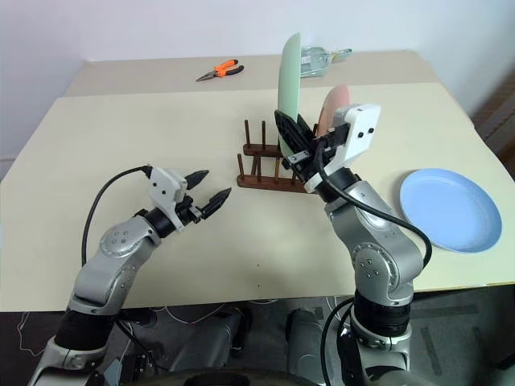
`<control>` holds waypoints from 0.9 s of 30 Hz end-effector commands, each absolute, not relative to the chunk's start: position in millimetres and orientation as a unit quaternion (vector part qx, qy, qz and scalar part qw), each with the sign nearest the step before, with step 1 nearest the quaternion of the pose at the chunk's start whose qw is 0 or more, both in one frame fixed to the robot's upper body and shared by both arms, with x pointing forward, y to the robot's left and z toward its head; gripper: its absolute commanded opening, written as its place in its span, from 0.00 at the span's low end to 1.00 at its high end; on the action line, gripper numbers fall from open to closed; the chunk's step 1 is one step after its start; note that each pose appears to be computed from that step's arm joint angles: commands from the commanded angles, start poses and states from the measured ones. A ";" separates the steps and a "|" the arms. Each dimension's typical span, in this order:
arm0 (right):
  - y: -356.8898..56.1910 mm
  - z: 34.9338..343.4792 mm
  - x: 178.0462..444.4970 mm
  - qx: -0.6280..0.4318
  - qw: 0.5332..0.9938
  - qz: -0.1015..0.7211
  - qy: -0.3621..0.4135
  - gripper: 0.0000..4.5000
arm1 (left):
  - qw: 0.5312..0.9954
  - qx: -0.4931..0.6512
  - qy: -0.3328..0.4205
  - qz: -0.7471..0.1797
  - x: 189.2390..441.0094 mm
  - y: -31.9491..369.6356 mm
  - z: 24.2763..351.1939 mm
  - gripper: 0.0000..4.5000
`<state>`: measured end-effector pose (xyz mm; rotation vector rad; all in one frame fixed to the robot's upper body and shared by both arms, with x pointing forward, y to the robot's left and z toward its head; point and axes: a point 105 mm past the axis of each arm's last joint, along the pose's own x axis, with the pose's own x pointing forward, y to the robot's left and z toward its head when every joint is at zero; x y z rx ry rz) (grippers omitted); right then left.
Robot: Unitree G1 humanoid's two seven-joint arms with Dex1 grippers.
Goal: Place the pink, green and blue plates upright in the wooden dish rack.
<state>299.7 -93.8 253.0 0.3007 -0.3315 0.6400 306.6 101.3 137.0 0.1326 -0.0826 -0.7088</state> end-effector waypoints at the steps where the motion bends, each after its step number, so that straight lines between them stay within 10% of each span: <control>1: -99.1 259.8 300.1 0.175 0.920 0.309 -0.168 0.00 | 0.924 0.078 -0.060 -0.369 297.6 92.1 145.9 0.79; 10: -97.8 240.0 316.3 0.189 0.927 0.309 -0.096 0.00 | 0.921 0.080 -0.060 -0.376 295.8 87.4 145.2 0.79; 17: -94.0 247.0 318.0 0.113 0.936 0.313 -0.111 0.69 | 0.920 0.081 -0.058 -0.379 295.4 86.4 143.6 0.79; 27: -108.3 300.2 305.5 -0.093 0.916 0.311 -0.235 0.69 | 0.919 0.079 -0.058 -0.382 297.1 85.9 143.9 0.79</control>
